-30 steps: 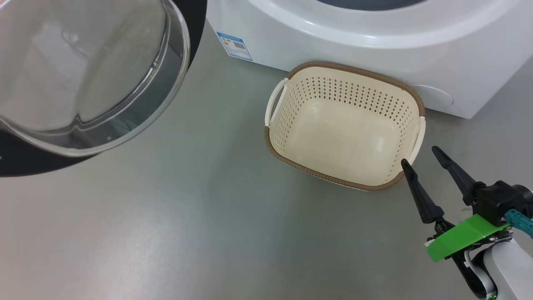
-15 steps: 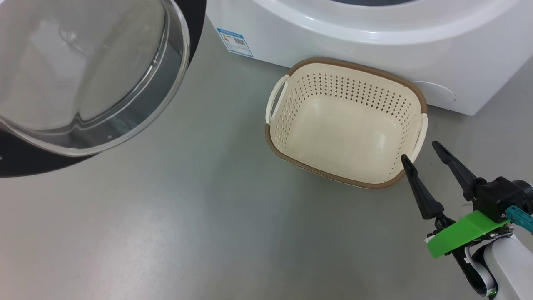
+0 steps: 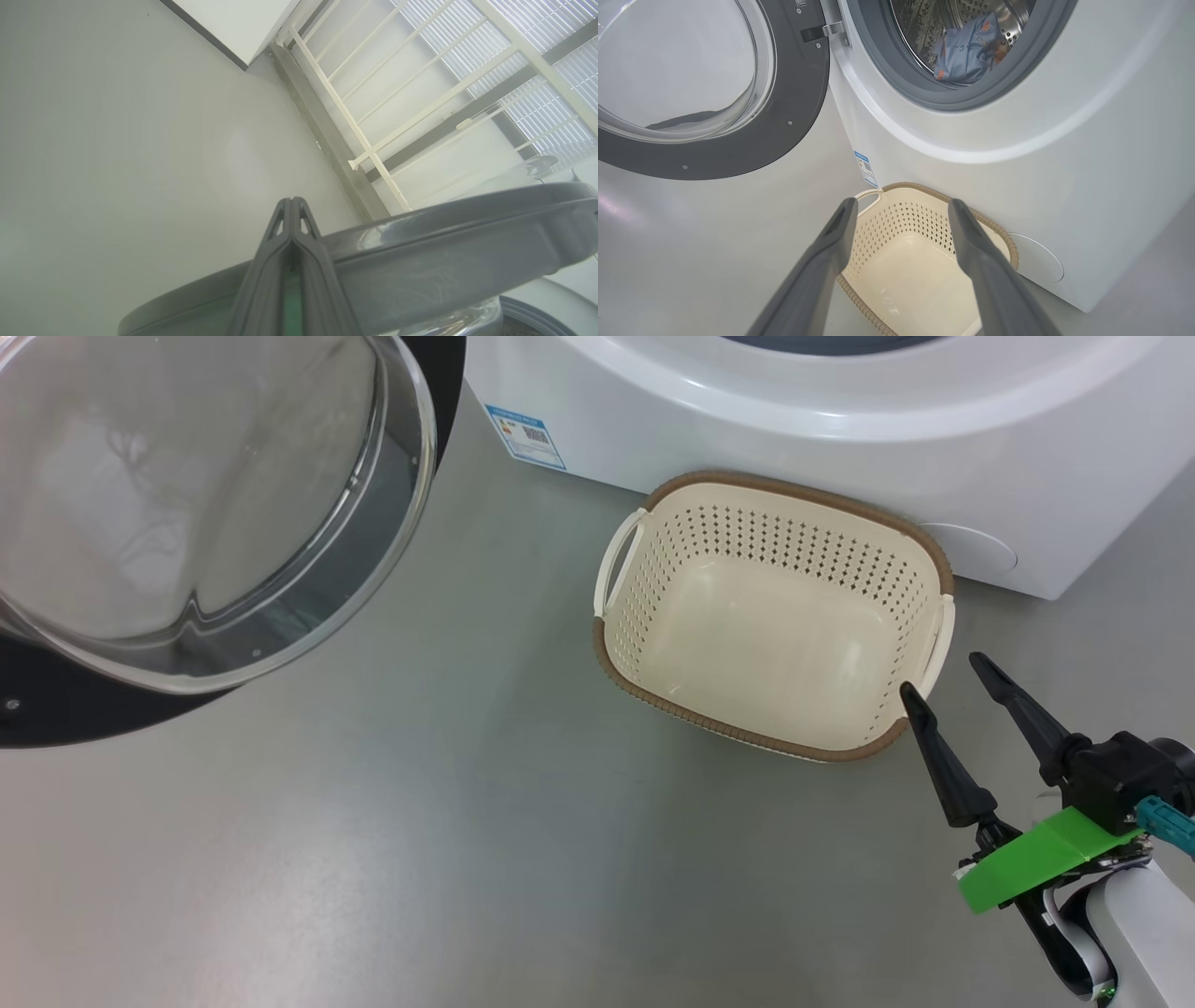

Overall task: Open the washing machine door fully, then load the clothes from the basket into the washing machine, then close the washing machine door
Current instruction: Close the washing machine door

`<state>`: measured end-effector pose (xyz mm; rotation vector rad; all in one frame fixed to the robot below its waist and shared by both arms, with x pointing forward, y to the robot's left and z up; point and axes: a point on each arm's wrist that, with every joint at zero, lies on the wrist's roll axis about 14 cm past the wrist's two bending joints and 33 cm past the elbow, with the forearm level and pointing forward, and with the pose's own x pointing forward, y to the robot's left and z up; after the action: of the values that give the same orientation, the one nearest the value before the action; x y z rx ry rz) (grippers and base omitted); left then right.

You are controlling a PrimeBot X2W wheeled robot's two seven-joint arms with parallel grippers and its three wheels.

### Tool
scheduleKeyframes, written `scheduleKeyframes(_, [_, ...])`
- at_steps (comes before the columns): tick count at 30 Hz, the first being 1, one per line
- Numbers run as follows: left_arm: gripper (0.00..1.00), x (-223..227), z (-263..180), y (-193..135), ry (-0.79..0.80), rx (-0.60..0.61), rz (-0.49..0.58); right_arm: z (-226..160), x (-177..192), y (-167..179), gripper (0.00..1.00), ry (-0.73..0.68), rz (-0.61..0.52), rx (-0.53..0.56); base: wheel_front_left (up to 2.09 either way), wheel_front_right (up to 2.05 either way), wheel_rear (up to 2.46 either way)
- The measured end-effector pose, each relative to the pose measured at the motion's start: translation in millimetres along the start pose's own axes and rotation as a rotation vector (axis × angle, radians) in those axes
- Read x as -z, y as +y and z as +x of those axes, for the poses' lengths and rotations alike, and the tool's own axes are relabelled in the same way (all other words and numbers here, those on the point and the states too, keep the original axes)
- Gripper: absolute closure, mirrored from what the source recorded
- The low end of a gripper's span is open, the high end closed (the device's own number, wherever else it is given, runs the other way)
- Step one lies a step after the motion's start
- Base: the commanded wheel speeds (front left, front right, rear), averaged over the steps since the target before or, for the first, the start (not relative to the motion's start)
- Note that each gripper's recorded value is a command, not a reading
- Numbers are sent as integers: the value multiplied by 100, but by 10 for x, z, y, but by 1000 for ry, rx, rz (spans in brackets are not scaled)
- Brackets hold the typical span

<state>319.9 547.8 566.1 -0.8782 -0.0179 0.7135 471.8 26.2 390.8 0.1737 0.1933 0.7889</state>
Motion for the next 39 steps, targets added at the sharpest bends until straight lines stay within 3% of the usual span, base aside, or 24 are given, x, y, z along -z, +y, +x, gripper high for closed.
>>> scheduleKeyframes(39, [100,338,-506,-164,320,142,125,-111,-380,205,0,-63,-38,3,0,0,0])
